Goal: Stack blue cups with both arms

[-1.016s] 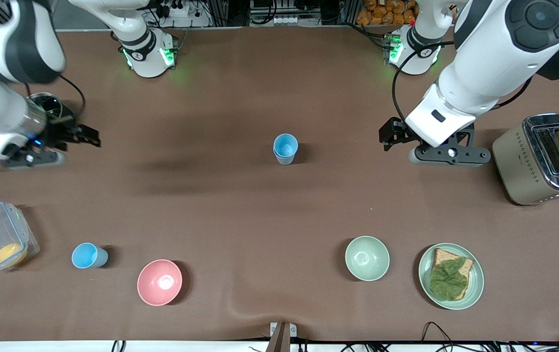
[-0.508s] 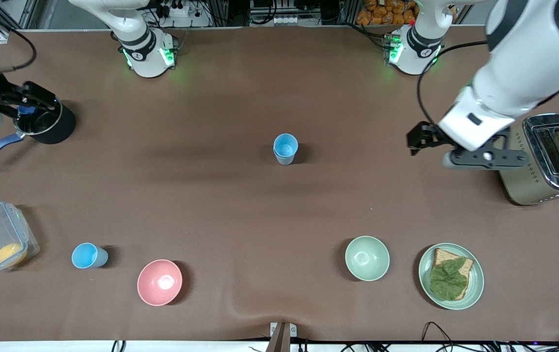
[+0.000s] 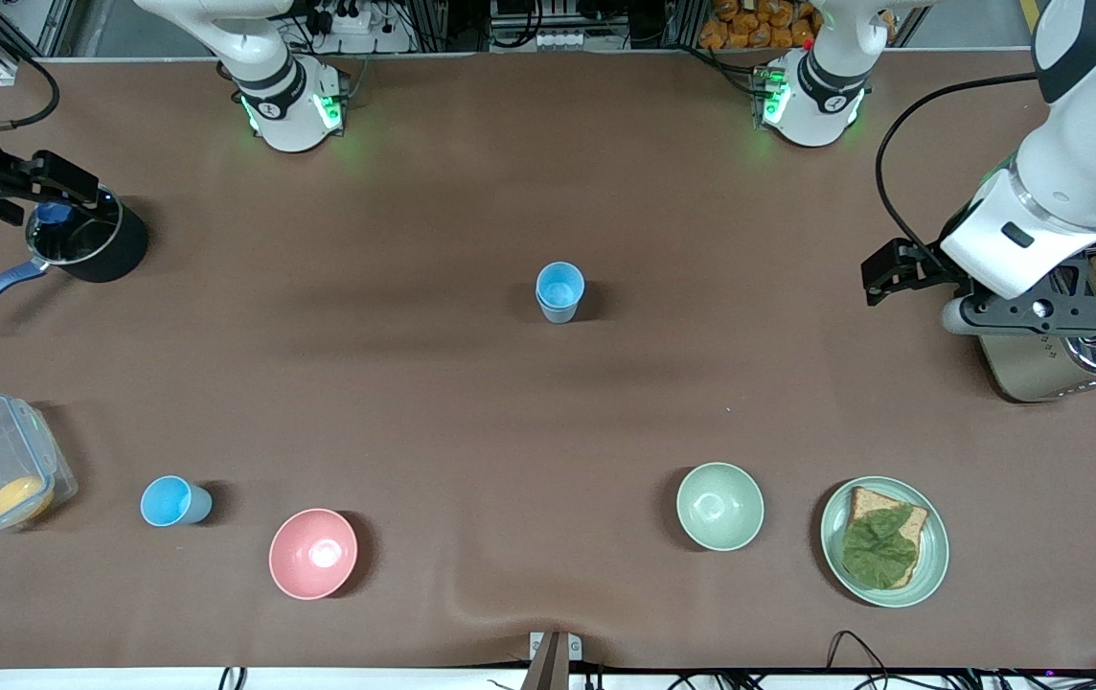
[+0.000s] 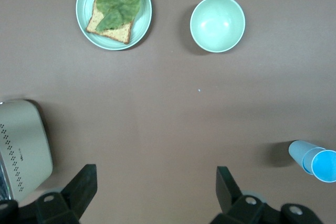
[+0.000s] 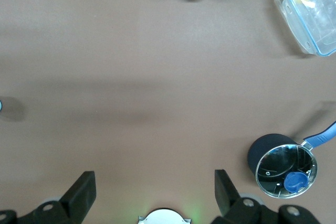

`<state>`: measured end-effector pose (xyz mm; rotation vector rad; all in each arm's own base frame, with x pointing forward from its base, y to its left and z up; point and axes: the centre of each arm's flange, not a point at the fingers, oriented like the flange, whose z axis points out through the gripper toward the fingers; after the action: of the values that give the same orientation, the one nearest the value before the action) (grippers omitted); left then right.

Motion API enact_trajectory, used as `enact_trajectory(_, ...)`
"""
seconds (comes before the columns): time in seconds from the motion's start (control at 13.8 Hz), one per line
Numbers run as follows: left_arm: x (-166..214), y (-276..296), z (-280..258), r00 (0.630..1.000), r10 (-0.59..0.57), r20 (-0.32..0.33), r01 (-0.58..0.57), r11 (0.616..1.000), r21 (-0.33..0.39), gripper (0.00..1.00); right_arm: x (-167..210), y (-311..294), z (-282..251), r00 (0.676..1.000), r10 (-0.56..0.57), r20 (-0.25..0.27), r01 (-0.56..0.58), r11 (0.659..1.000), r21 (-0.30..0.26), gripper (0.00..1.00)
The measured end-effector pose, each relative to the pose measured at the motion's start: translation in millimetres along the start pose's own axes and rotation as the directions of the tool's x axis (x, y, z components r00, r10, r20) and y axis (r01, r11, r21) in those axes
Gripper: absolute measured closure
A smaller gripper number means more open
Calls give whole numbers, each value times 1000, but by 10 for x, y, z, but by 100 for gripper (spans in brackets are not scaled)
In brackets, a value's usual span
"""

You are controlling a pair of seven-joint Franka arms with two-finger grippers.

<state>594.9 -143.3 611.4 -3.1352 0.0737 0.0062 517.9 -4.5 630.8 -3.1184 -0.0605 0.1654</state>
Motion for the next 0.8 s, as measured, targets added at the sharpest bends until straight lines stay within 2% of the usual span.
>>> enact_trajectory(0.36, 21, -292, -35, 999, -41, -5, 41, 999, 6, 0, 0, 2, 1, 1000, 0, 0, 0, 1000, -1, 0)
enact_trajectory(0.8, -23, -632, -21, 1000, 14, -12, -14, 999, 33, 0, 1, 3, 2, 1000, 0, 1, 0, 1000, -1, 0)
